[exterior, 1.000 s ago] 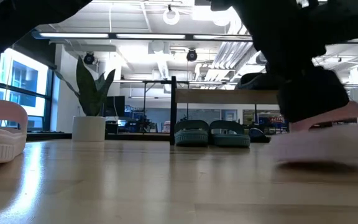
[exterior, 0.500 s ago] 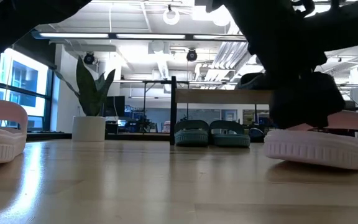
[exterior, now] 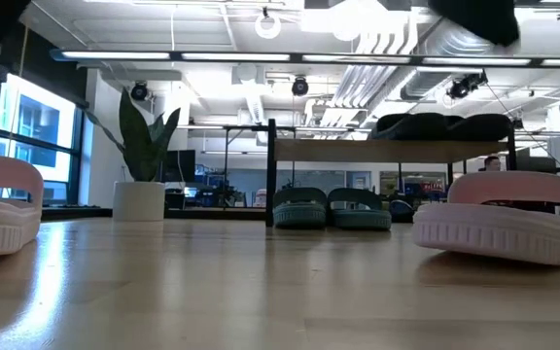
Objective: Pick and place slides into the shelf
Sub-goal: Move the right pink slipper under the shelf
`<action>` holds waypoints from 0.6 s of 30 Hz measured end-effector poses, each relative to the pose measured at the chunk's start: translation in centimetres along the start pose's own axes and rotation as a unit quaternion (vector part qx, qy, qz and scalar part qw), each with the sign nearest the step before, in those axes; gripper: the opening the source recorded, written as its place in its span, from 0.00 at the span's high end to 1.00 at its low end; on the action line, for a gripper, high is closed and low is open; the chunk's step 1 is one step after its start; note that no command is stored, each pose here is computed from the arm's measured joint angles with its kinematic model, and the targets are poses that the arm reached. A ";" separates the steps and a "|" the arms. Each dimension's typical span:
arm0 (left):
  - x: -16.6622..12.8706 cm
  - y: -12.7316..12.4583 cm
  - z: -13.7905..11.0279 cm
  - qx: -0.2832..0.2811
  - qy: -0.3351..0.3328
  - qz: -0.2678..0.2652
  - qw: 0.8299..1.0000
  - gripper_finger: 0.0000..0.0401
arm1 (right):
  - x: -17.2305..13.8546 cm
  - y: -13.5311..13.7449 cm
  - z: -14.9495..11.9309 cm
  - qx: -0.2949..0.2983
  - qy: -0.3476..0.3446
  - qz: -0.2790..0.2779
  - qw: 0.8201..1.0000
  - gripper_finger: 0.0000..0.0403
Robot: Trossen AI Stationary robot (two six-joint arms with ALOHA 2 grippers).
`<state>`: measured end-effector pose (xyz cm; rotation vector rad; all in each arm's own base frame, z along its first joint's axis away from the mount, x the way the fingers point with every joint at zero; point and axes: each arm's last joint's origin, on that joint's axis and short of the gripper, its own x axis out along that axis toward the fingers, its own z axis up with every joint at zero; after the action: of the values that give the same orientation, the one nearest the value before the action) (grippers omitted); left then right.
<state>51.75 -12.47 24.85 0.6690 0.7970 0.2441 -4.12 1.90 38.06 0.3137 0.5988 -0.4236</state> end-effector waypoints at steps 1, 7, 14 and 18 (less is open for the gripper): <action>-1.1 0.5 0.3 -0.013 -0.005 -0.001 1.000 0.51 | 0.0 0.0 0.1 0.008 0.000 0.004 1.000 0.73; -7.1 4.5 0.5 -0.124 -0.004 -0.008 0.992 0.57 | 0.6 0.3 0.9 0.042 0.010 0.022 0.999 0.73; -13.3 9.2 -1.2 -0.208 0.024 -0.014 0.978 0.66 | 2.3 0.9 3.2 0.008 0.021 0.039 0.999 0.73; -15.6 10.6 -2.1 -0.235 0.038 -0.022 0.971 0.71 | 3.6 1.1 4.4 0.017 0.038 0.046 0.998 0.73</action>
<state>39.99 -10.23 39.54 0.1953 0.7888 0.4056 1.14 0.02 39.57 0.3886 0.6494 -0.3349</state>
